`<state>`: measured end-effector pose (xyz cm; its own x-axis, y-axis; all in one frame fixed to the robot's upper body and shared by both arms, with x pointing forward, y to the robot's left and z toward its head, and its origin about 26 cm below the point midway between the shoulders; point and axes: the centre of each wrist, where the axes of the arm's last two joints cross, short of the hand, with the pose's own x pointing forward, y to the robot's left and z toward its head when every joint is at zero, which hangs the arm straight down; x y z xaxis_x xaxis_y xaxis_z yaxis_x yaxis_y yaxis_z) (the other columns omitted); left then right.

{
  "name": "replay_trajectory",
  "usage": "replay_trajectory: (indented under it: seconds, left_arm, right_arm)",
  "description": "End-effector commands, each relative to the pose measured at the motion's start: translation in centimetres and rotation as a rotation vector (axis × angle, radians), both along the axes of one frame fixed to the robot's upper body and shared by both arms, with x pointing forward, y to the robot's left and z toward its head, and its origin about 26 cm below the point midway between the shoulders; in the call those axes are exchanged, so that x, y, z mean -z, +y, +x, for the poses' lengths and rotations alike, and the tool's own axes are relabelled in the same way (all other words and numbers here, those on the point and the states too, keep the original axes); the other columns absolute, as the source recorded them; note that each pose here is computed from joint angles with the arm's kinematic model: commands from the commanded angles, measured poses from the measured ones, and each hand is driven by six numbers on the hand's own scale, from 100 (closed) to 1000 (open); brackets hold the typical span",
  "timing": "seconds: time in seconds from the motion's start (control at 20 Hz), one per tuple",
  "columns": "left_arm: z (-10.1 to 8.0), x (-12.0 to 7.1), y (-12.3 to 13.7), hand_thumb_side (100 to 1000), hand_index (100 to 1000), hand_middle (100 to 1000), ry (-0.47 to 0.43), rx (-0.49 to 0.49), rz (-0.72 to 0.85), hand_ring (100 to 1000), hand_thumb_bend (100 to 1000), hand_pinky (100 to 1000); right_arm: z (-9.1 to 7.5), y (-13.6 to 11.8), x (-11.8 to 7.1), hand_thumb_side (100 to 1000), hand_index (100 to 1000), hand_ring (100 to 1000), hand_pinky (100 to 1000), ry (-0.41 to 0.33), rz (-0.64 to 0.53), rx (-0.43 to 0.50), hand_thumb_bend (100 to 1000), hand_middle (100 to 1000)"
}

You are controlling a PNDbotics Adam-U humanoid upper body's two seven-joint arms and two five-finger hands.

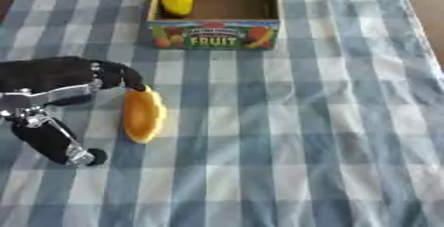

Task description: Pick up objects on the table and place them in the box.

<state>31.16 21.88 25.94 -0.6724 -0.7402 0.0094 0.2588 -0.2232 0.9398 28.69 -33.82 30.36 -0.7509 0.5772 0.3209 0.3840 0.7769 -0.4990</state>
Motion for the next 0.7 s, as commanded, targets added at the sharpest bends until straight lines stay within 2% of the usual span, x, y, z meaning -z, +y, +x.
replay_trajectory:
  seconds: [0.05, 0.3, 0.7]
  left_arm:
    - [0.3, -0.4, 0.6, 100, 943, 924, -0.027, -0.040, 0.028, 996, 615, 950]
    - [1.4, 0.4, 1.0, 100, 942, 906, -0.043, -0.093, 0.035, 994, 606, 947]
    - [3.2, 1.6, 0.4, 100, 929, 850, 0.017, -0.094, -0.003, 980, 543, 917]
  right_arm:
    - [-0.5, 0.0, -0.9, 356, 789, 979, 834, -0.022, -0.011, 0.002, 100, 692]
    - [-0.4, 0.0, -0.7, 360, 788, 978, 834, -0.018, -0.008, 0.000, 100, 690]
    - [-0.4, 0.1, -0.6, 371, 792, 983, 840, -0.017, -0.008, -0.017, 100, 686]
